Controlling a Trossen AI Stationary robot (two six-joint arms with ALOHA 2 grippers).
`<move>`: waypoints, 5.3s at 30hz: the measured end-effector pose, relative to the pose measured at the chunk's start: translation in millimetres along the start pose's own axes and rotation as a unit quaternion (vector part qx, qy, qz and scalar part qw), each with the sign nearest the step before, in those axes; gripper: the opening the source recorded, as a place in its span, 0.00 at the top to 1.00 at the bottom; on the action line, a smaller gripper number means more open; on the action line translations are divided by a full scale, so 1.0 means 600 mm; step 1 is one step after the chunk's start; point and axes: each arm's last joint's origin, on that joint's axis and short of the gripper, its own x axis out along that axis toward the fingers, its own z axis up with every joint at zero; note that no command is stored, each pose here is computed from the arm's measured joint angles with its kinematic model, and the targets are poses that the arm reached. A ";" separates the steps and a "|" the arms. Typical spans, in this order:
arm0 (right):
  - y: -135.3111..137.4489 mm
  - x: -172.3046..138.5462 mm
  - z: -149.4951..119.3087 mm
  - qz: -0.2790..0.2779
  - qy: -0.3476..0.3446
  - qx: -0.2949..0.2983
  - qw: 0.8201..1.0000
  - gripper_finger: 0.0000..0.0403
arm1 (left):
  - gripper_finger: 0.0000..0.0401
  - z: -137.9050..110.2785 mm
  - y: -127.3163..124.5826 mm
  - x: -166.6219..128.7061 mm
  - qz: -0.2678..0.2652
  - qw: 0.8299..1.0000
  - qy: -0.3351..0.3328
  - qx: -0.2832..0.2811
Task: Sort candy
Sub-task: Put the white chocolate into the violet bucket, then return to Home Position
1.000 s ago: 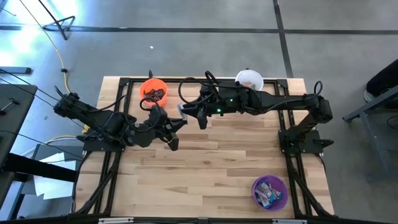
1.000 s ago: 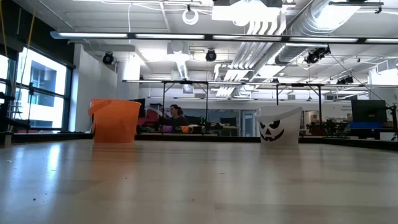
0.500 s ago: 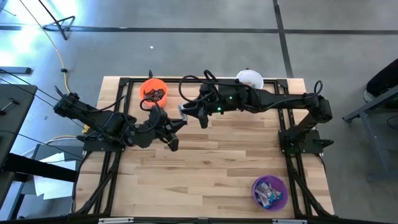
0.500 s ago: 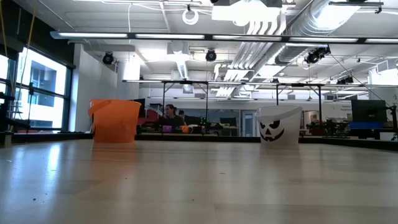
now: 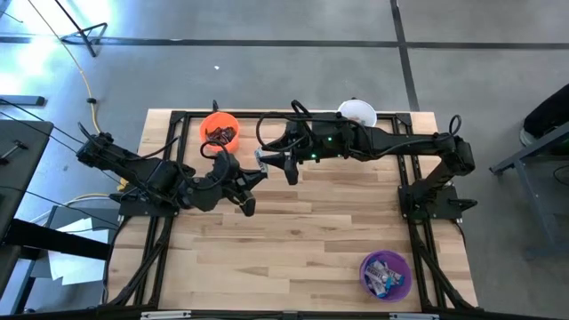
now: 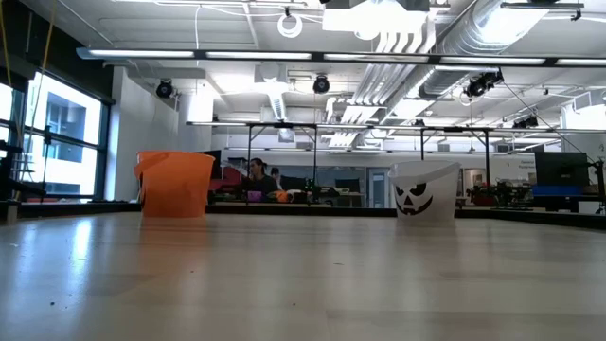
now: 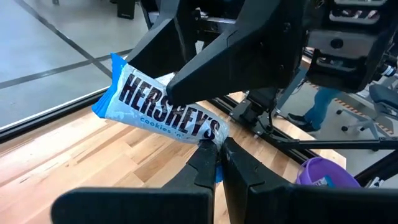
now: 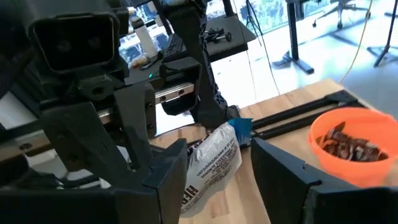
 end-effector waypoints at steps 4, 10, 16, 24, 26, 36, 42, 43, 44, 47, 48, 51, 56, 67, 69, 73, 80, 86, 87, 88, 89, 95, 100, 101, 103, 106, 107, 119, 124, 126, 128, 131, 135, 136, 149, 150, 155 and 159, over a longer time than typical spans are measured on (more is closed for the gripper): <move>-0.004 0.000 0.001 -0.004 0.000 -0.029 1.000 0.57 | 1.00 0.000 0.000 0.000 0.000 1.000 0.000 0.001; -0.016 -0.001 0.003 -0.016 0.003 0.011 1.000 0.57 | 1.00 0.001 0.002 0.001 0.011 1.000 -0.008 0.013; -0.029 -0.002 0.007 -0.016 -0.002 0.157 0.988 0.57 | 1.00 0.007 0.010 0.011 0.030 0.999 -0.015 0.015; -0.029 -0.001 0.009 -0.012 -0.009 0.207 0.978 0.57 | 1.00 0.009 0.016 0.027 0.034 0.999 -0.005 0.023; -0.029 -0.001 0.010 -0.010 -0.012 0.212 0.977 0.57 | 1.00 0.008 0.017 0.031 0.035 0.999 0.000 0.026; -0.031 -0.002 0.011 -0.024 -0.020 0.204 0.979 0.69 | 1.00 0.010 0.019 0.033 0.034 0.999 0.001 0.029; -0.039 -0.002 0.011 -0.033 -0.016 0.205 0.978 0.96 | 1.00 0.010 0.019 0.033 0.037 0.999 -0.001 0.029; -0.040 -0.003 0.011 -0.034 -0.016 0.206 0.978 0.96 | 1.00 0.010 0.019 0.033 0.038 0.999 -0.001 0.028; -0.041 -0.003 0.011 -0.034 -0.016 0.206 0.978 0.95 | 1.00 0.010 0.019 0.033 0.038 0.999 -0.002 0.025; -0.042 -0.003 0.011 -0.034 -0.014 0.207 0.978 0.93 | 1.00 0.010 0.019 0.032 0.037 0.999 -0.002 0.016; -0.042 -0.003 0.011 -0.034 -0.014 0.207 0.978 0.94 | 1.00 0.010 0.019 0.032 0.037 0.999 -0.002 0.015; -0.042 -0.003 0.011 -0.034 -0.013 0.203 0.979 0.98 | 0.98 0.010 0.019 0.032 0.036 0.999 -0.001 0.016; -0.042 -0.003 0.008 -0.035 -0.005 0.199 0.979 0.98 | 0.88 0.007 0.017 0.033 0.010 0.999 0.022 0.035; -0.048 -0.007 -0.002 -0.055 0.033 0.204 0.977 0.99 | 0.68 -0.006 0.032 0.021 -0.015 0.991 0.106 0.080; -0.046 -0.013 -0.009 -0.060 0.061 0.207 0.975 0.99 | 0.68 -0.012 0.041 0.017 0.003 0.989 0.127 0.075; -0.027 -0.040 -0.035 -0.087 0.151 0.220 0.960 0.99 | 0.68 -0.023 0.065 0.005 0.055 0.981 0.171 0.071; 0.033 -0.120 -0.086 -0.191 0.290 0.234 0.908 0.99 | 0.68 -0.040 0.100 -0.012 0.137 0.957 0.233 0.106; 0.095 -0.179 -0.132 -0.275 0.365 0.249 0.854 0.98 | 0.68 -0.041 0.121 -0.017 0.182 0.938 0.256 0.149; 0.107 -0.188 -0.141 -0.284 0.378 0.251 0.845 0.98 | 0.68 -0.040 0.125 -0.017 0.191 0.934 0.260 0.154; 0.118 -0.196 -0.149 -0.295 0.390 0.252 0.835 0.98 | 0.68 -0.039 0.130 -0.018 0.200 0.930 0.264 0.159; 0.130 -0.206 -0.157 -0.304 0.401 0.253 0.826 0.98 | 0.68 -0.038 0.135 -0.019 0.208 0.927 0.267 0.163; 0.190 -0.257 -0.196 -0.355 0.422 0.284 0.785 0.98 | 0.68 -0.031 0.153 -0.021 0.238 0.915 0.278 0.171; 0.242 -0.281 -0.225 -0.351 0.415 0.331 0.771 0.98 | 0.68 -0.028 0.156 -0.022 0.240 0.917 0.274 0.165; 0.252 -0.285 -0.231 -0.352 0.415 0.341 0.767 0.98 | 0.68 -0.029 0.156 -0.022 0.240 0.917 0.274 0.165; 0.273 -0.292 -0.245 -0.351 0.419 0.362 0.755 0.98 | 0.68 -0.029 0.156 -0.021 0.240 0.917 0.274 0.165; 0.306 -0.297 -0.274 -0.353 0.429 0.385 0.737 0.98 | 0.68 -0.029 0.156 -0.021 0.240 0.917 0.274 0.163; 0.316 -0.297 -0.284 -0.354 0.430 0.389 0.734 0.98 | 0.68 -0.029 0.156 -0.021 0.241 0.917 0.273 0.162; 0.355 -0.282 -0.351 -0.377 0.439 0.353 0.735 0.86 | 0.68 -0.028 0.156 -0.021 0.246 0.919 0.266 0.153; 0.345 -0.290 -0.352 -0.410 0.444 0.327 0.726 0.68 | 0.68 -0.028 0.156 -0.021 0.247 0.920 0.265 0.149; 0.341 -0.294 -0.352 -0.423 0.452 0.314 0.720 0.63 | 0.68 -0.028 0.156 -0.021 0.247 0.920 0.265 0.148; 0.339 -0.297 -0.352 -0.428 0.465 0.303 0.714 0.60 | 0.68 -0.028 0.156 -0.021 0.248 0.921 0.264 0.146; 0.338 -0.299 -0.352 -0.426 0.480 0.290 0.710 0.58 | 0.68 -0.028 0.156 -0.021 0.251 0.922 0.262 0.137; 0.333 -0.293 -0.348 -0.428 0.477 0.290 0.711 0.58 | 0.68 -0.025 0.158 -0.026 0.251 0.927 0.253 0.115; 0.331 -0.291 -0.346 -0.430 0.472 0.291 0.713 0.58 | 0.68 -0.023 0.160 -0.029 0.249 0.929 0.251 0.110; 0.275 -0.290 -0.267 -0.377 0.333 0.221 0.836 0.58 | 0.68 0.019 0.200 -0.091 0.213 0.959 0.176 0.053; 0.270 -0.291 -0.259 -0.373 0.311 0.214 0.848 0.58 | 0.68 0.020 0.201 -0.093 0.214 0.960 0.171 0.053; 0.246 -0.300 -0.220 -0.351 0.218 0.164 0.896 0.58 | 0.68 0.023 0.204 -0.097 0.209 0.960 0.168 0.083; 0.230 -0.307 -0.196 -0.342 0.171 0.104 0.918 0.58 | 0.68 0.022 0.204 -0.096 0.210 0.958 0.166 0.102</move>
